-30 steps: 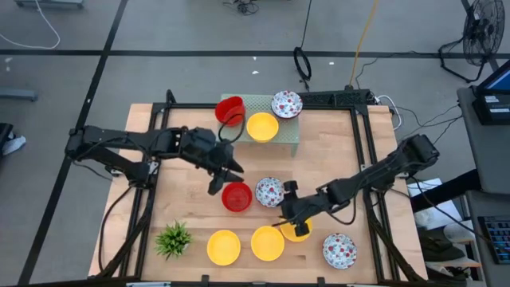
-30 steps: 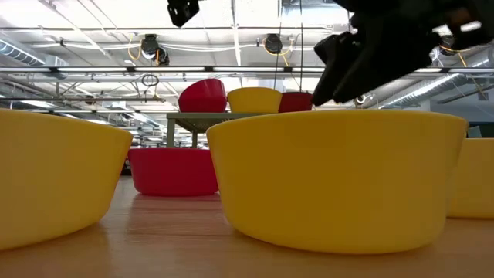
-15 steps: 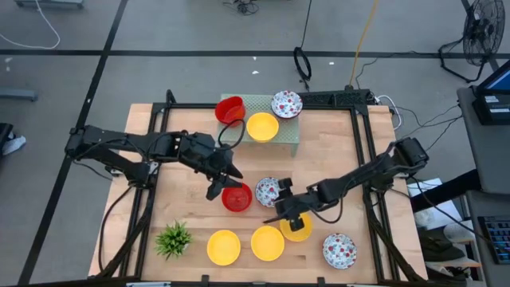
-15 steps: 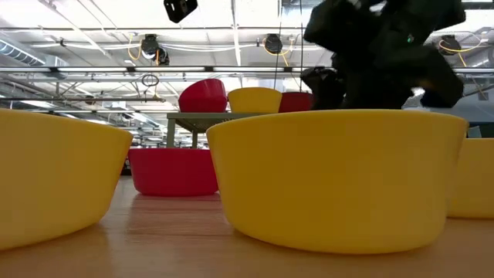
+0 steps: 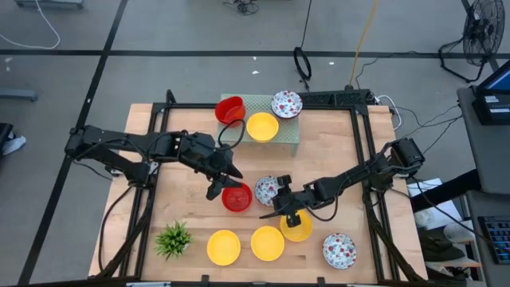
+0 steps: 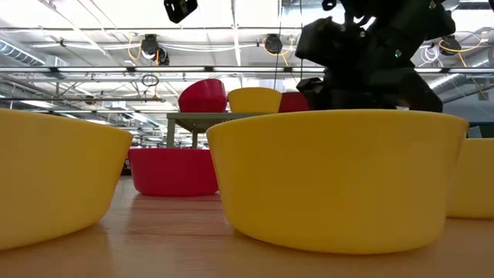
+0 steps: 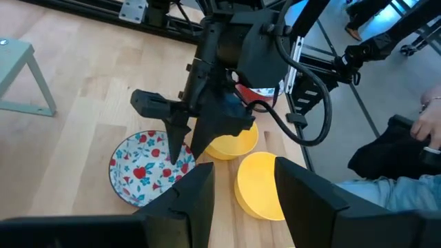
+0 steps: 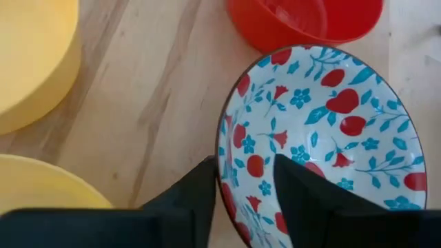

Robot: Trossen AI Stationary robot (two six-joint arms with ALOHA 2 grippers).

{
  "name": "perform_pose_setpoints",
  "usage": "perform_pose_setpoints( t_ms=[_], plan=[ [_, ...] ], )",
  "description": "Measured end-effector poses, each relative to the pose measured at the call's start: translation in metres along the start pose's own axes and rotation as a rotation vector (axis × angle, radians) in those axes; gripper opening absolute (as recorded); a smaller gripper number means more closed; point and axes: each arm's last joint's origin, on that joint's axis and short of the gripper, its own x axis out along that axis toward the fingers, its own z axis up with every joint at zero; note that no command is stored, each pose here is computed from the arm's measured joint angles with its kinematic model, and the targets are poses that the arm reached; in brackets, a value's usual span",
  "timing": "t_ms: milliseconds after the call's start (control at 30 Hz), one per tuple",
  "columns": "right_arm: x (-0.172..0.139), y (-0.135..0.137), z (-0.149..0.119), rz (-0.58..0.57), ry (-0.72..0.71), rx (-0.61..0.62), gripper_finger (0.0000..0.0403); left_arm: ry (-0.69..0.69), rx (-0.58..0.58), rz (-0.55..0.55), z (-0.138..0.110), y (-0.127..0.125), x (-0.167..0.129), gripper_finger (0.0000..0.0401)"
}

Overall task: Pick & Place Mini bowls
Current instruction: Stack the red patterned bowl on top of the red patterned bowls on the shelf

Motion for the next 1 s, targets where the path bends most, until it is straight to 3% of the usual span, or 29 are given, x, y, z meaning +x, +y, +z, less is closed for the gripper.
perform_pose_setpoints(
  t_ms=[267,433,600,833,1000],
  plan=[
    [0.0,0.0,0.0,-0.005,0.003,-0.004,0.001,0.001,0.0,-0.001,0.0,0.0,0.0,0.0154],
    [-0.004,0.0,0.002,-0.002,-0.011,0.003,0.0005,0.004,0.0,-0.001,0.0,0.0,0.0,0.0154],
    [-0.018,-0.003,0.007,0.007,-0.051,0.085,0.0003,0.009,0.026,0.0,-0.001,0.0,0.0,0.0154],
    [-0.054,-0.004,0.025,0.018,-0.222,0.142,0.0002,0.009,0.053,0.0,-0.001,0.0,0.0,0.0154],
    [-0.087,-0.008,0.036,-0.056,-0.365,0.141,0.0001,0.009,0.053,-0.001,-0.001,0.0,0.0,0.0154]
  ],
)
